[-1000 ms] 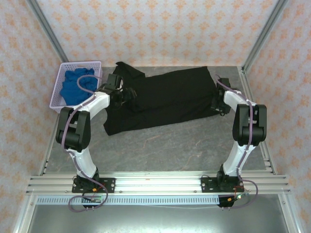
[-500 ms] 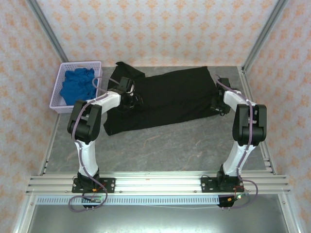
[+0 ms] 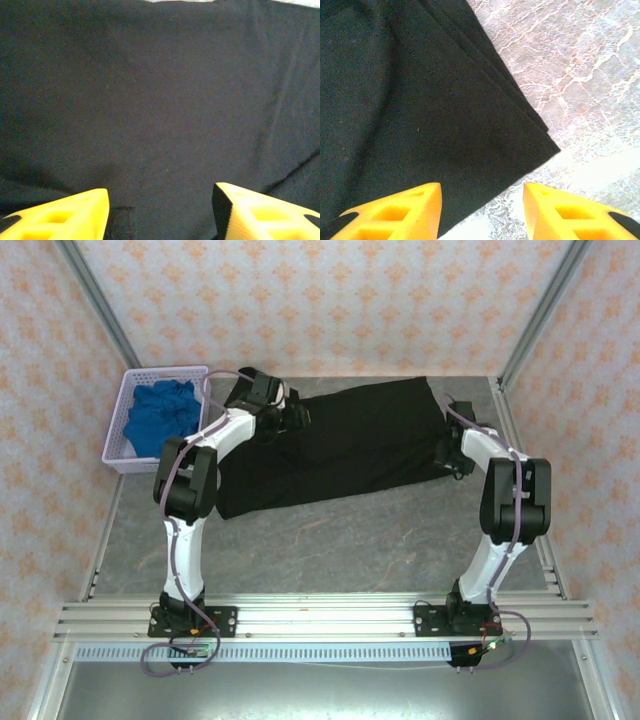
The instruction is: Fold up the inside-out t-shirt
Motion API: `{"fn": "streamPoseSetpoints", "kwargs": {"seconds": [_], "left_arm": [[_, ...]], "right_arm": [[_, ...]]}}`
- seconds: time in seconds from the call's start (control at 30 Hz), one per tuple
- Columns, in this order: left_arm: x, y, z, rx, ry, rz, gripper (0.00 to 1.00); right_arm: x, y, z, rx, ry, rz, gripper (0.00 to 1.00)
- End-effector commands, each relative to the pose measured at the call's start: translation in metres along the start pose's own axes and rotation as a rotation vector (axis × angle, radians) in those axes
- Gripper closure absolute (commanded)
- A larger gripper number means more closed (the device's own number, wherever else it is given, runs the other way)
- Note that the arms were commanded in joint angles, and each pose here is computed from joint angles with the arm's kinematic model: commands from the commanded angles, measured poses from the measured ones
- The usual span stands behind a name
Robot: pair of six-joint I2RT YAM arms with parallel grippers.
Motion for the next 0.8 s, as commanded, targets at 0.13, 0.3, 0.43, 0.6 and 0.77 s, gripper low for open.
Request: {"fn": "streamPoseSetpoints", "kwargs": {"seconds": [0.13, 0.3, 0.43, 0.6, 0.77], "left_arm": [[0.085, 0.027, 0.043, -0.002, -0.003, -0.234, 0.38], [0.098, 0.045, 0.111, 0.077, 0.072, -0.239, 0.38], [0.103, 0.064, 0.148, 0.085, 0.119, -0.293, 0.38], [0.098, 0.084, 0.179, 0.100, 0.185, -0.340, 0.38], [0.097, 0.100, 0.197, 0.123, 0.221, -0.363, 0.38]], "right_arm": [[0.012, -0.014, -0.009, -0.067, -0.038, 0.028, 0.53], [0.003, -0.038, -0.009, -0.164, -0.008, 0.037, 0.53], [-0.005, -0.041, -0.015, -0.210, 0.017, 0.002, 0.53], [-0.022, -0.041, -0.015, -0.218, 0.061, 0.008, 0.56], [-0.035, -0.051, -0.010, -0.231, 0.106, 0.022, 0.76]]}}
Point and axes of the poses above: each hand's point on the last joint's axis, 136 mm out from that joint toward the fingers, its own x axis back along the fingers, its own y axis along the line the jaws close on, z = x × y, the point moved 2 cm from there along x, back along the fingers, and after that the axes turned 8 degrees about -x, right-handed, at the moved point
